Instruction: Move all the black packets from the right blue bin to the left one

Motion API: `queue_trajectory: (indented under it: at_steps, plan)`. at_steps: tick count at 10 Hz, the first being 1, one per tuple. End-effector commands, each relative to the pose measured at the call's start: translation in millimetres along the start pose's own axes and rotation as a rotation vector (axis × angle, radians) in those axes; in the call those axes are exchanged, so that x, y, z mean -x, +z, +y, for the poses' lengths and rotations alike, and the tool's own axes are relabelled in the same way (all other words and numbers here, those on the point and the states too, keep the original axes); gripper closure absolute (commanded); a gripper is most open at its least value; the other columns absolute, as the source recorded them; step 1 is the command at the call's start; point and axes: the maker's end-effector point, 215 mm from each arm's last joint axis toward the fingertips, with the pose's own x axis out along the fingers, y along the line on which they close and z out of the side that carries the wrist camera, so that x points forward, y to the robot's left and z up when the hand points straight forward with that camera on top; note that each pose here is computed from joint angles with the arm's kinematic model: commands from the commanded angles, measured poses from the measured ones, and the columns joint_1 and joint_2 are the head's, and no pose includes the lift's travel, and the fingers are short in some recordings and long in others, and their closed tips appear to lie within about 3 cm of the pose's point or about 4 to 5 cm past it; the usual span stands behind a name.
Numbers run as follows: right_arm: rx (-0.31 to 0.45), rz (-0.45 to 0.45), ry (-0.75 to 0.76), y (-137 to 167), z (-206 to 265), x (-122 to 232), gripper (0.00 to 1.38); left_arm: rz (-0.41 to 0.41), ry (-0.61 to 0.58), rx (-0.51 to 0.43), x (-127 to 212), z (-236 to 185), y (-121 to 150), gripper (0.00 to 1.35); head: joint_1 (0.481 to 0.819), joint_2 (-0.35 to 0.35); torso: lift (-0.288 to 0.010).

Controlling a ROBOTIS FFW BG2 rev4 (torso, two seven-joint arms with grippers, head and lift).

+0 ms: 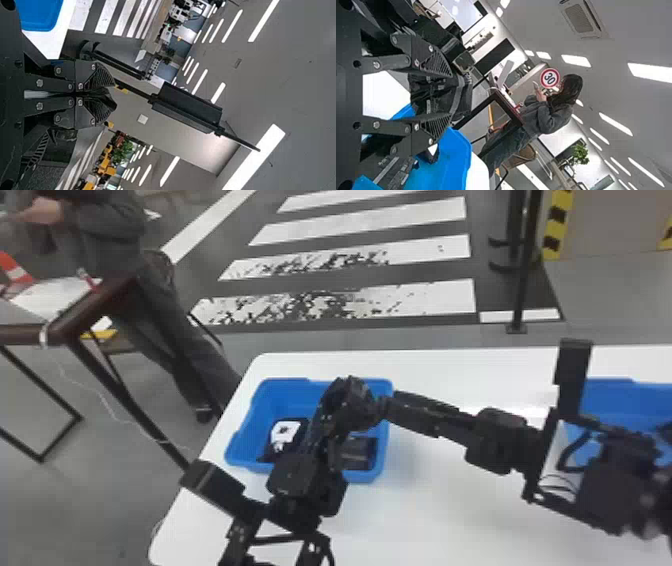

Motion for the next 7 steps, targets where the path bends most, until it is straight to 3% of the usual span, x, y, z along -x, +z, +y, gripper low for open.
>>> queue_trajectory:
  at_steps: [1,4,7]
  plan:
    - [-0.001,-0.006,-0.005,-0.9,-2.4,1.3,0.02,-0.022,0.013,-0.014,-0.7,5.1,7.1,1.21,0.695,0.334,-0.140]
    - [0.003,-0.042,-0.012,7.7,-5.5,5.3,0.02,-0.045,0.052,-0.073,-7.6,20.8,9.4,1.21,0.695,0.347,-0.140]
    - [-0.003,-0.056,-0.015,11.3,-5.8,9.7,0.02,-0.004,0.172,-0.303,-40.1,100.9,-39.0,1.21,0.695,0.350,-0.140]
